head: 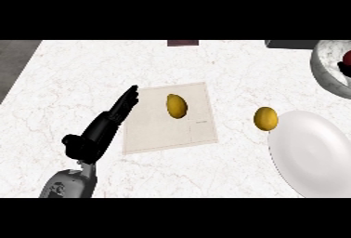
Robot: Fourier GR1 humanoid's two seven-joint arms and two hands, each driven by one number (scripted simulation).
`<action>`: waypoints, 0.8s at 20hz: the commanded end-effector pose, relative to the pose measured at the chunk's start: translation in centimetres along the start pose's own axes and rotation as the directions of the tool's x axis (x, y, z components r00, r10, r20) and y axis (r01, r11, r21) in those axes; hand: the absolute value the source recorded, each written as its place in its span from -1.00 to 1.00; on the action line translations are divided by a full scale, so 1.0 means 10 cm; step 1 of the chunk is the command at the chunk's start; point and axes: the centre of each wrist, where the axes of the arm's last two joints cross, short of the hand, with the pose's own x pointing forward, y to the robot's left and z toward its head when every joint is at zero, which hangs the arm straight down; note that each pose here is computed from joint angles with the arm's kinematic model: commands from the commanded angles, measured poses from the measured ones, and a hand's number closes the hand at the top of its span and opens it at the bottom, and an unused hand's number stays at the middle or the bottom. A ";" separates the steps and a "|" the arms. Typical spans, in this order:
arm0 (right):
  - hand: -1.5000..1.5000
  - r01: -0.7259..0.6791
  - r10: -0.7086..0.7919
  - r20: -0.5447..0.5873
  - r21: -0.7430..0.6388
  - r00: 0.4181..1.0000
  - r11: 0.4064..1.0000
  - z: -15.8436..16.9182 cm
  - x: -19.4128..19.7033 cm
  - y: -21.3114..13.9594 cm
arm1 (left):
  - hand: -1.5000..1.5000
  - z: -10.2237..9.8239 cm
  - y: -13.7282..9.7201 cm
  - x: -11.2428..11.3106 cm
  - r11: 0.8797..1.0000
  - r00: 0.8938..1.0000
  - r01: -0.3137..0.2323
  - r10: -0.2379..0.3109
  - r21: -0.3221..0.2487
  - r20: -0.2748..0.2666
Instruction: Pick the tomato from the plate and place it in the bowl
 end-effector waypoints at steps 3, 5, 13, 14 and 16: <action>-1.00 0.169 -0.139 -0.131 0.259 0.982 0.951 0.02 -0.13 0.14 | 0.00 -0.04 0.08 0.01 1.000 1.000 0.010 -0.010 -0.015 0.005; -1.00 0.171 -0.153 -0.082 0.286 0.985 0.943 -0.02 -0.17 0.02 | 0.00 -0.09 -0.05 0.01 1.000 1.000 0.000 0.000 0.001 0.012; -1.00 0.323 -0.321 -0.029 0.080 0.947 0.943 -0.06 -0.30 -0.18 | 0.00 0.05 -0.03 -0.03 1.000 1.000 -0.001 0.001 -0.021 0.023; -1.00 0.360 -0.359 -0.035 0.055 0.933 0.931 0.04 -0.46 -0.06 | 0.00 0.04 -0.04 -0.06 1.000 1.000 0.001 0.000 -0.026 0.013; -1.00 0.434 -0.436 -0.061 -0.049 0.898 0.900 -0.07 -0.32 -0.23 | 0.00 -0.03 -0.04 -0.06 1.000 1.000 -0.012 0.012 -0.013 0.022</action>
